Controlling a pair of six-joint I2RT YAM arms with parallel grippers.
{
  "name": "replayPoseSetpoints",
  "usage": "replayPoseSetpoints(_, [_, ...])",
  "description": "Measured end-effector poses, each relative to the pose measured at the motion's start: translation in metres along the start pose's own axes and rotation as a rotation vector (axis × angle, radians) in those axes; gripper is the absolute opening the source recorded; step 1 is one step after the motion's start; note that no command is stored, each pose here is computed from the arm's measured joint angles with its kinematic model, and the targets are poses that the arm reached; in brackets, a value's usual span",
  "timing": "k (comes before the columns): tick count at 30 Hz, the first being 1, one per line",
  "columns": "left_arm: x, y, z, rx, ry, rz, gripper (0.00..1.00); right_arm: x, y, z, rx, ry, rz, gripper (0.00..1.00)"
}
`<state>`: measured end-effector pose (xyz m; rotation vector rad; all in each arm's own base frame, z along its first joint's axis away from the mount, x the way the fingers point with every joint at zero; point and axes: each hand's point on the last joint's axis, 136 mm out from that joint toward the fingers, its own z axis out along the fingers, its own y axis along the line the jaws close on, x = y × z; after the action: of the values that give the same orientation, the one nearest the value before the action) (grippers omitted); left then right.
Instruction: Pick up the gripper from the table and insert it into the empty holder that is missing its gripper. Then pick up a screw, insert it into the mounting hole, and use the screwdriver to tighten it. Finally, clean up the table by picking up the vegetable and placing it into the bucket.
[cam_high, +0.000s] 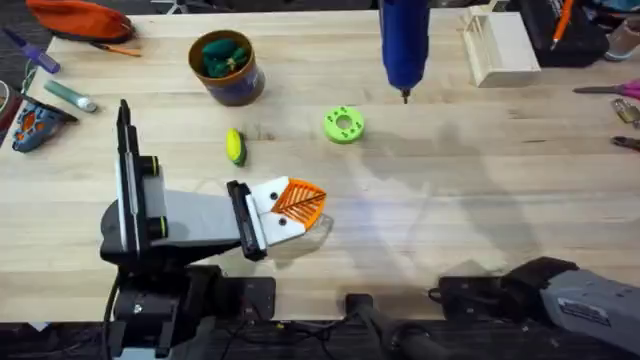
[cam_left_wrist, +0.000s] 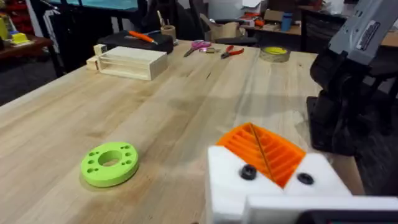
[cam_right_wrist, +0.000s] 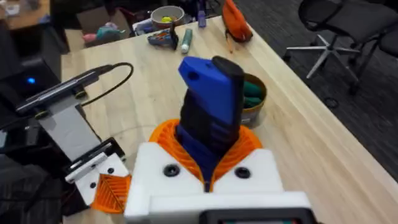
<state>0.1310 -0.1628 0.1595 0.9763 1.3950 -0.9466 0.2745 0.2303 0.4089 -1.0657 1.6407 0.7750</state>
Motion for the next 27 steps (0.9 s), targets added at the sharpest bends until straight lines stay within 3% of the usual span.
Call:
replayPoseSetpoints(9, [0.000, 0.000, 0.000, 0.000, 0.000, 0.000, 0.014, 0.019, 0.004, 0.010, -0.043, 0.024, 0.001, 0.026])
replayPoseSetpoints(27, [0.000, 0.000, 0.000, 0.000, 0.000, 0.000, 0.014, -0.009, -0.011, 0.010, 0.024, -0.079, -0.077, 0.026])
